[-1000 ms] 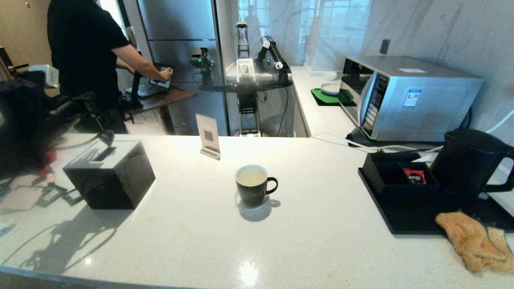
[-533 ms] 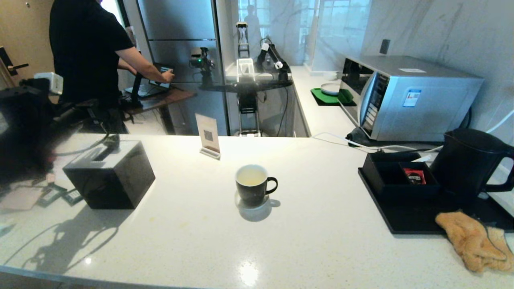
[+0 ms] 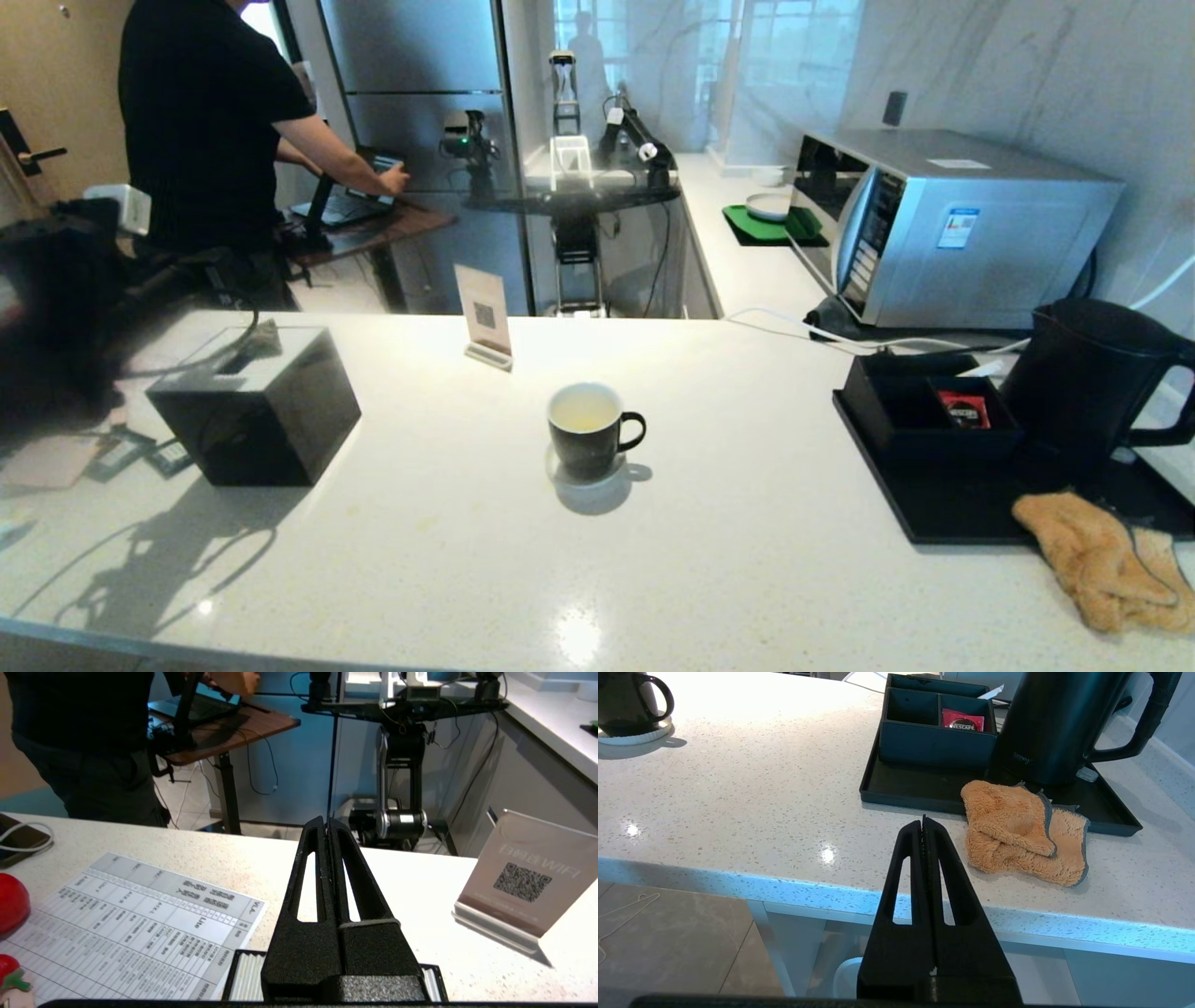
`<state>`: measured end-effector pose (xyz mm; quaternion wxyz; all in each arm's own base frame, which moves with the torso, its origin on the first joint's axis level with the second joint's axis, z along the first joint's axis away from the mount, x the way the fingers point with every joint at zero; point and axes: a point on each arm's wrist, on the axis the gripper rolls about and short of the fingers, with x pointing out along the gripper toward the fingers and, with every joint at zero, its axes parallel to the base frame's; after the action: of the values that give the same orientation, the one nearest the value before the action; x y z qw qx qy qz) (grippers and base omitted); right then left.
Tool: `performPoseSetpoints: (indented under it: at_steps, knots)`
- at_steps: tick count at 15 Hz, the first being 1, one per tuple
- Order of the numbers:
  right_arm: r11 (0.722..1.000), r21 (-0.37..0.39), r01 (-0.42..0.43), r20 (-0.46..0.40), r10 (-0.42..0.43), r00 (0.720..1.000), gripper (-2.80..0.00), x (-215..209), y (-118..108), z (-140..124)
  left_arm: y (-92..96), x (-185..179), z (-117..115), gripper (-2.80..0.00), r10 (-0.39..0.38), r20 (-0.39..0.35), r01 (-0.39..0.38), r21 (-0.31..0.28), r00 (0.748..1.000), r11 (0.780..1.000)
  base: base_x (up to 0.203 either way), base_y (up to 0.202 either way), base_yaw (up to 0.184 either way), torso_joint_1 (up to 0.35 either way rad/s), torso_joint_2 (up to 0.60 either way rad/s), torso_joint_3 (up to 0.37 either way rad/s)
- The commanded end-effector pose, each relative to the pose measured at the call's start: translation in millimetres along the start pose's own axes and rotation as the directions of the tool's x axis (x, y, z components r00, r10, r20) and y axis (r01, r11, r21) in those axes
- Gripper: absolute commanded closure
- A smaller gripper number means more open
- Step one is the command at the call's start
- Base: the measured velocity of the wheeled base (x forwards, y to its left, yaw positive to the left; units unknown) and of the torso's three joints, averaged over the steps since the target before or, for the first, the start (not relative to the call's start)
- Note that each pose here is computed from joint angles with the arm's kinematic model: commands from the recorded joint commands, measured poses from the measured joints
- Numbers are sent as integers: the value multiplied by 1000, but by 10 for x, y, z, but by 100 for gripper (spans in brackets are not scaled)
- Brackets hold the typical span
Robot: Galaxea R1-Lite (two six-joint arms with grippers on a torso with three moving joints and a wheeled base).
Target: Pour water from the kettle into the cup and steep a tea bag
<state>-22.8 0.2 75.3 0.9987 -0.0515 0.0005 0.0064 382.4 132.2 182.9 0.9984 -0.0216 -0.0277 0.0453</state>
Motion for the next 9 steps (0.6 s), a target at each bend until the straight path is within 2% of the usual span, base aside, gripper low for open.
performPoseSetpoints:
  at_steps: [1, 9]
  knots:
    - [1000, -1, -1, -1, 1, 1000, 0, 1, 0, 1, 4, -16, 64, 0, 0, 20, 0, 4, 1000, 1000, 0, 0, 0, 0, 0, 0]
    - [1000, -1, -1, -1, 1, 1000, 0, 1, 0, 1, 116, -99, 160, 0, 33, 40, -33, 9, 999, 999, 0, 0, 0, 0, 0, 0]
